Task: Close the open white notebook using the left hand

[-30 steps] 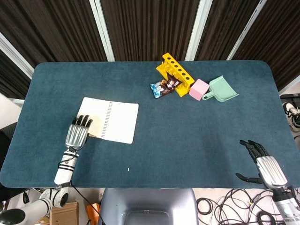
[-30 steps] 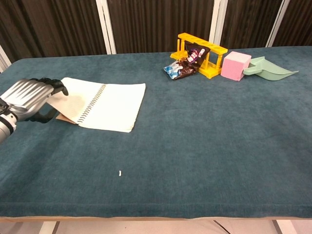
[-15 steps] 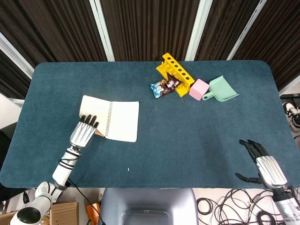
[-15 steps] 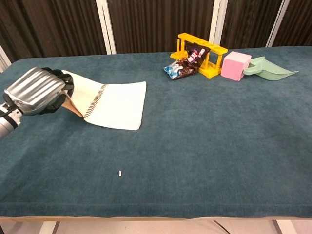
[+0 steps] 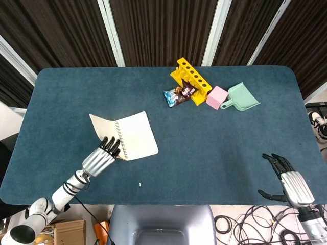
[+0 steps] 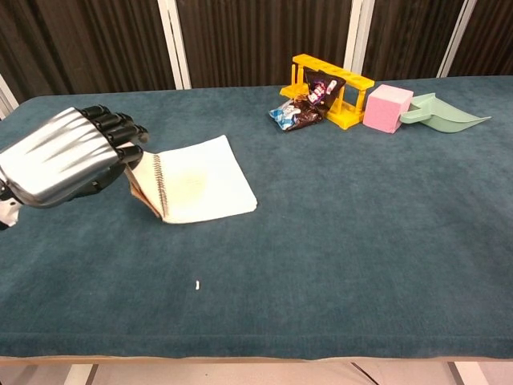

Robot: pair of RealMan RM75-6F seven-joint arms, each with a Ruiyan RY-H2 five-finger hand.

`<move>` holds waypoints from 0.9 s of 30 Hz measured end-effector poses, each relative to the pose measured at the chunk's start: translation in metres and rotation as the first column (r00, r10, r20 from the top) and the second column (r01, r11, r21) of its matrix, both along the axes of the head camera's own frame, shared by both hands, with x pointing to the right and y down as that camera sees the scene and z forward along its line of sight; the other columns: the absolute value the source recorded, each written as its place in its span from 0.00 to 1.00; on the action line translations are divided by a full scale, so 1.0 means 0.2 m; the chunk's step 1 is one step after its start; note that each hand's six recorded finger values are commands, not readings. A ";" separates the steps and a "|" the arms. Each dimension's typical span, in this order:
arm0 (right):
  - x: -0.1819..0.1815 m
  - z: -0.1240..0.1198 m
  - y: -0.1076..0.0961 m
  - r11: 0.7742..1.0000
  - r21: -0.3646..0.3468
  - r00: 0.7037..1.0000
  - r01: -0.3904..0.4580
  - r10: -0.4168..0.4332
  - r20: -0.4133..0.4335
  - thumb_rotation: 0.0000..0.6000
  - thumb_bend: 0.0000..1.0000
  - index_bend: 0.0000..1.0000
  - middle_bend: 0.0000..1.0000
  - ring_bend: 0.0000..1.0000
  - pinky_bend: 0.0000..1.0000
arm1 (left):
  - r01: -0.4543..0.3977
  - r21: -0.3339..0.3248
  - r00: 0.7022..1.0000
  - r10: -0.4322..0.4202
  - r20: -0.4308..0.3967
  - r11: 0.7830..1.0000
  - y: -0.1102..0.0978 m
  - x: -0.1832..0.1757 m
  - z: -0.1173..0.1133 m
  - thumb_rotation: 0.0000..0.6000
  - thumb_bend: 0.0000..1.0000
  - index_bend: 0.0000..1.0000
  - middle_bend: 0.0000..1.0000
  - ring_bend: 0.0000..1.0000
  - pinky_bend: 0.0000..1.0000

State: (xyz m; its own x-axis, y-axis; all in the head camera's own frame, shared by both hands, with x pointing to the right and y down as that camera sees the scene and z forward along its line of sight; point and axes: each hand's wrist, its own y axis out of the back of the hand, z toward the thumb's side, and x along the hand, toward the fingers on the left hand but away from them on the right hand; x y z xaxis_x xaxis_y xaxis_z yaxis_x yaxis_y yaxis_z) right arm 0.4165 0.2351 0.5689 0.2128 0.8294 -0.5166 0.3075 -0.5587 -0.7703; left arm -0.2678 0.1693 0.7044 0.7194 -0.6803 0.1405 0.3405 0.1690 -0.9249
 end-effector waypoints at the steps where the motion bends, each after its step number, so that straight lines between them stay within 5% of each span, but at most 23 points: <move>1: 0.00 0.00 0.00 1.000 0.000 1.000 -0.001 0.001 0.000 1.00 0.00 0.07 0.13 0.03 0.09 | -0.024 0.008 1.000 0.024 0.000 1.000 0.01 0.02 -0.01 1.00 0.64 0.57 0.35 0.30 0.43; 6: 0.00 0.00 0.00 1.000 0.001 1.000 -0.002 0.002 0.002 1.00 0.00 0.07 0.13 0.03 0.09 | -0.140 0.039 0.990 0.139 0.021 0.989 0.00 0.16 -0.03 1.00 0.64 0.57 0.34 0.30 0.43; 14: 0.01 0.00 -0.01 1.000 0.000 1.000 -0.005 0.005 0.001 1.00 0.00 0.07 0.13 0.03 0.08 | -0.200 -0.027 0.974 0.202 0.099 0.979 -0.06 0.36 0.07 1.00 0.62 0.51 0.33 0.29 0.42; 19: 0.00 0.00 -0.01 1.000 0.002 1.000 -0.005 0.005 0.005 1.00 0.00 0.07 0.13 0.03 0.08 | -0.153 -0.026 0.984 0.155 0.085 0.988 -0.10 0.46 0.10 1.00 0.56 0.37 0.26 0.24 0.39; 27: 0.00 0.00 -0.02 1.000 0.010 1.000 -0.009 0.009 0.007 1.00 0.00 0.07 0.13 0.03 0.08 | 0.013 -0.094 1.000 -0.011 0.023 0.996 -0.18 0.60 0.18 1.00 0.54 0.31 0.23 0.23 0.38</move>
State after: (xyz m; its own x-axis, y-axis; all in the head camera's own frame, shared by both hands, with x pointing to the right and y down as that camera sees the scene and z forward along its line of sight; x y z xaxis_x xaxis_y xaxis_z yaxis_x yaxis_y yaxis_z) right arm 0.4161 0.2318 0.5683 0.2093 0.8361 -0.5070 0.3180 -0.5485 -0.7733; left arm -0.1486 0.1336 0.7413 0.7073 -0.6718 0.2199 0.3624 0.0775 -0.9288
